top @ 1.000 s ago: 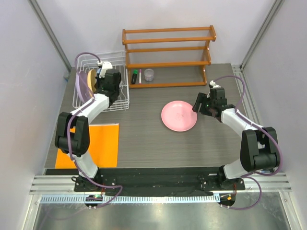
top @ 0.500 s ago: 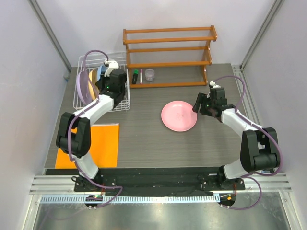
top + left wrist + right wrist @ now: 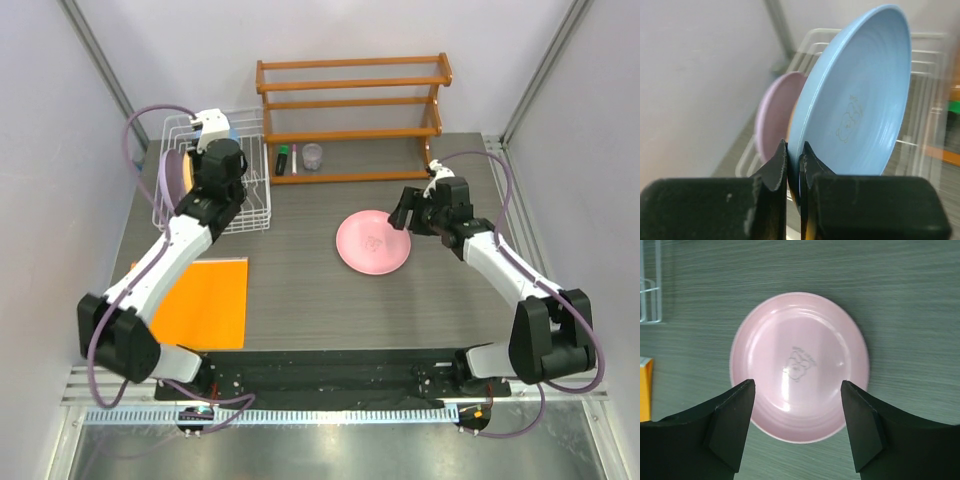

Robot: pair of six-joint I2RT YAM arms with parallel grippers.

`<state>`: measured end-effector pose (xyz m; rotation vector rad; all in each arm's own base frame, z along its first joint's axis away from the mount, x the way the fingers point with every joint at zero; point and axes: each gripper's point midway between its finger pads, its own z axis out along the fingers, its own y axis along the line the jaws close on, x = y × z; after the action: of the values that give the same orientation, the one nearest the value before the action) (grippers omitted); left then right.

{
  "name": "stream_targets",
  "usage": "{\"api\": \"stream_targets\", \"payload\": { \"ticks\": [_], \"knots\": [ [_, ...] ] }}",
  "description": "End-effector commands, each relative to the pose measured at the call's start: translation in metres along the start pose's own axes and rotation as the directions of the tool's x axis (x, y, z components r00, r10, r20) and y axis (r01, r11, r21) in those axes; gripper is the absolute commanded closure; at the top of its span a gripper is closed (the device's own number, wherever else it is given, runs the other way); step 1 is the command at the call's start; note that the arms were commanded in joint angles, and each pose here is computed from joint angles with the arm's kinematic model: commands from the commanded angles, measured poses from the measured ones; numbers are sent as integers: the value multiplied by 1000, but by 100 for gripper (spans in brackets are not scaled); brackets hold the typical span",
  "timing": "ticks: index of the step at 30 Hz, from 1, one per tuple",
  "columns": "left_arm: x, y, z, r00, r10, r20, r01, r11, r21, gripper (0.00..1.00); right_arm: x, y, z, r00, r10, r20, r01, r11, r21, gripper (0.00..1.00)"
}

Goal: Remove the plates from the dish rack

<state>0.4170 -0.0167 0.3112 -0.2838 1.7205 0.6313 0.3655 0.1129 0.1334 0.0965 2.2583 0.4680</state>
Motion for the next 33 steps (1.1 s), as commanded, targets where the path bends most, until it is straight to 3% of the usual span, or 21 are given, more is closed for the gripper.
{"api": "stream_targets", "payload": {
  "ticks": [1, 6, 12, 24, 30, 33],
  "knots": [
    [-8, -36, -40, 970, -225, -91, 242, 919, 312, 100, -40, 63, -20, 992, -35, 123, 60, 978, -201, 25],
    [10, -80, -77, 928, -282, -242, 371, 757, 539, 100, -42, 112, -28, 989, -27, 148, 79, 932, -354, 24],
    [34, -123, -102, 873, -281, -398, 483, 602, 636, 100, -45, 147, -26, 986, -13, 167, 87, 892, -443, 24],
    [45, -153, -133, 835, -267, -482, 549, 475, 688, 100, -32, 146, 10, 994, -19, 109, 65, 901, -429, 24],
    [61, -165, -147, 827, -229, -514, 559, 443, 701, 100, -25, 146, 24, 997, -23, 76, 55, 898, -437, 24],
    [71, -168, -149, 816, -224, -532, 573, 433, 696, 100, -20, 148, 29, 998, -22, 53, 44, 891, -452, 34]
  ]
}}
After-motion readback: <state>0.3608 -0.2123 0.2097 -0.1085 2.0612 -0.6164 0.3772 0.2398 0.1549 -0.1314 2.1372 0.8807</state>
